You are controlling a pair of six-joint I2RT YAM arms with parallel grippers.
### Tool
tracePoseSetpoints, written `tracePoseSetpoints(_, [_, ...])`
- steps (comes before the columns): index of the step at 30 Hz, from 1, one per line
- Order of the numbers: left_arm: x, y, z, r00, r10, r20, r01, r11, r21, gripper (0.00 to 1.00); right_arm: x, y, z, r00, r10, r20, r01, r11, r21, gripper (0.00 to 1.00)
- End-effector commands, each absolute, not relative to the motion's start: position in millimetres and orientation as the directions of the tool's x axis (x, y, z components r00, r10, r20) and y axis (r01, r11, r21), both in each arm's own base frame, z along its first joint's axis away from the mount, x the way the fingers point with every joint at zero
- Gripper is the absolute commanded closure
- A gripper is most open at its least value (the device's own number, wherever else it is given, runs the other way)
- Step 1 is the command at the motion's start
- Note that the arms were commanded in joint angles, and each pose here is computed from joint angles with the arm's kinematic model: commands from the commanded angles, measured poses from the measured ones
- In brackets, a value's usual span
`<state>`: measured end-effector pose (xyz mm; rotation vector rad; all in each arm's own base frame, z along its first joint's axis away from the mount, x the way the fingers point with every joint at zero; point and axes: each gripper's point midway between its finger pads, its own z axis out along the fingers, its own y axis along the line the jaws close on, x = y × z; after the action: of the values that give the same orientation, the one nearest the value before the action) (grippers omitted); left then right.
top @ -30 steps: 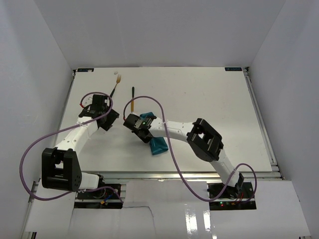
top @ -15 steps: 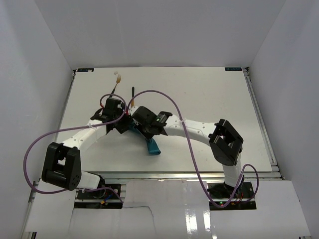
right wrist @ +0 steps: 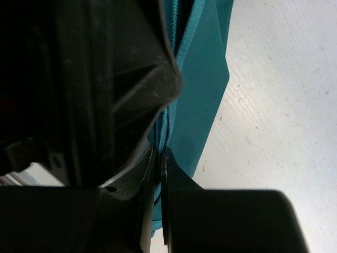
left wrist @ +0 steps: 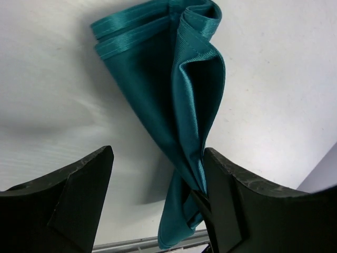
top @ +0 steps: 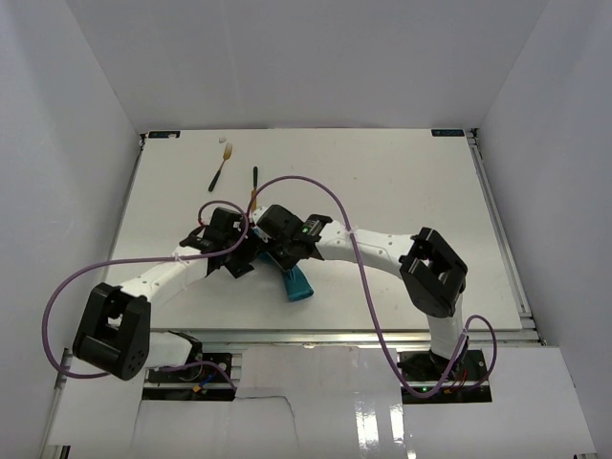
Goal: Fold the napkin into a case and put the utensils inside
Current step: Turn over the napkin at the center of the board.
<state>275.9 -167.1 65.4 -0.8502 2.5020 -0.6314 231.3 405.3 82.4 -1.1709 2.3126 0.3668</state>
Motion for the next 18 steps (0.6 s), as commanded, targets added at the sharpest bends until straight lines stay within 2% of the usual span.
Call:
tracePoseSetpoints(1, [267, -163, 78, -0.680, -0.688, -0.252, -0.478, 0.677, -0.559, 0.20, 229, 412, 88, -0.502, -0.637, -0.585, -0.807, 0.589, 0.050, 0.92])
tracePoseSetpoints(2, [270, -157, 76, -0.656, -0.702, -0.279, -0.494, 0.678, -0.544, 0.20, 229, 412, 87, -0.502, -0.635, -0.587, -0.807, 0.588, 0.055, 0.92])
tracePoseSetpoints(7, [282, -154, 63, -0.596, -0.750, -0.286, -0.547, 0.640, -0.539, 0.20, 224, 414, 87, -0.500, -0.634, -0.590, -0.817, 0.571, 0.078, 0.92])
tracePoseSetpoints(14, [296, -159, 56, -0.567, -0.774, -0.281, -0.558, 0.612, -0.561, 0.28, 221, 416, 89, -0.501, -0.629, -0.594, -0.819, 0.566, 0.091, 0.92])
tracePoseSetpoints(15, [293, -156, 52, -0.560, -0.779, -0.282, -0.571, 0.610, -0.550, 0.33, 222, 415, 89, -0.503, -0.627, -0.595, -0.817, 0.569, 0.091, 0.92])
tracePoseSetpoints(18, [289, -146, 43, -0.491, -0.827, -0.275, -0.627, 0.555, -0.547, 0.36, 223, 414, 91, -0.516, -0.614, -0.597, -0.806, 0.585, 0.095, 0.92])
